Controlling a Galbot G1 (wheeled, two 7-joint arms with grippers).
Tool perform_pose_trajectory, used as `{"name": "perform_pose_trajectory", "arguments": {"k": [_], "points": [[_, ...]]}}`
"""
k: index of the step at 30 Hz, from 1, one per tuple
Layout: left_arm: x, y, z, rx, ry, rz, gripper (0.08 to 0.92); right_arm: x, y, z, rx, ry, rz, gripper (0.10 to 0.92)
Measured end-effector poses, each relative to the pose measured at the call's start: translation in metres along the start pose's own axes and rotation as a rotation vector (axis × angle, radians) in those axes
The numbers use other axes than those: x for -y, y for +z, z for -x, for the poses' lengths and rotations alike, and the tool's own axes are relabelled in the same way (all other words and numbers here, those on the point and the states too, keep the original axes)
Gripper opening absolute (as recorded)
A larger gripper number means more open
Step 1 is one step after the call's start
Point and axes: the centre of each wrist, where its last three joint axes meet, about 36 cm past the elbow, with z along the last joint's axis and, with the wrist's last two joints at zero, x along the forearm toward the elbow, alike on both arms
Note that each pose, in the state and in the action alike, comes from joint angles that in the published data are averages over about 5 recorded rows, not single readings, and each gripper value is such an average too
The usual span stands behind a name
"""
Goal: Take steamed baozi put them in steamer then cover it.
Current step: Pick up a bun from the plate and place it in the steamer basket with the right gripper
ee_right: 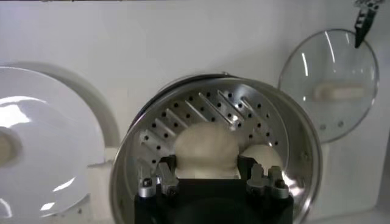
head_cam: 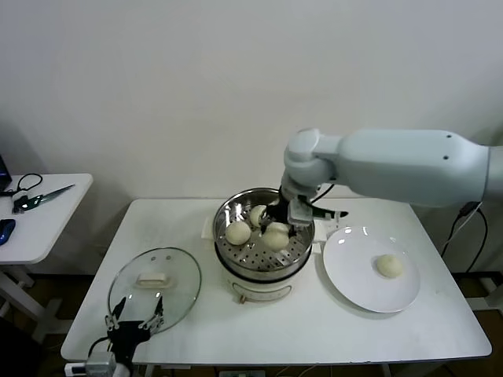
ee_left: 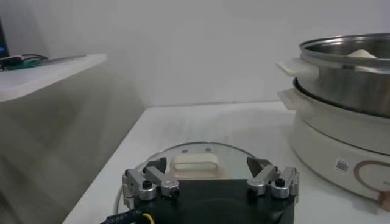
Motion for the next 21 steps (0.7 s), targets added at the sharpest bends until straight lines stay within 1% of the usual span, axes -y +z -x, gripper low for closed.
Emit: {"name": "perform_pose_trajectory", "arguments": {"k": [8,15,21], "points": [[0.0,-0.001,0.0,0.004,-0.001,-0.002,0.823,0.01,-0.012,0.041,0.027,-0.013,-0.029,0.659],[0.001,-0.001,0.0,0.004,0.0,-0.003,0.823,0.016,-0.015,0.054,0.024,-0.008,-0.036,0.674],[0.0,-0.001,-0.001,0.004,-0.002,-0.003,0.823,0.016,-0.013,0.051,0.031,-0.007,-0.029,0.799]]}}
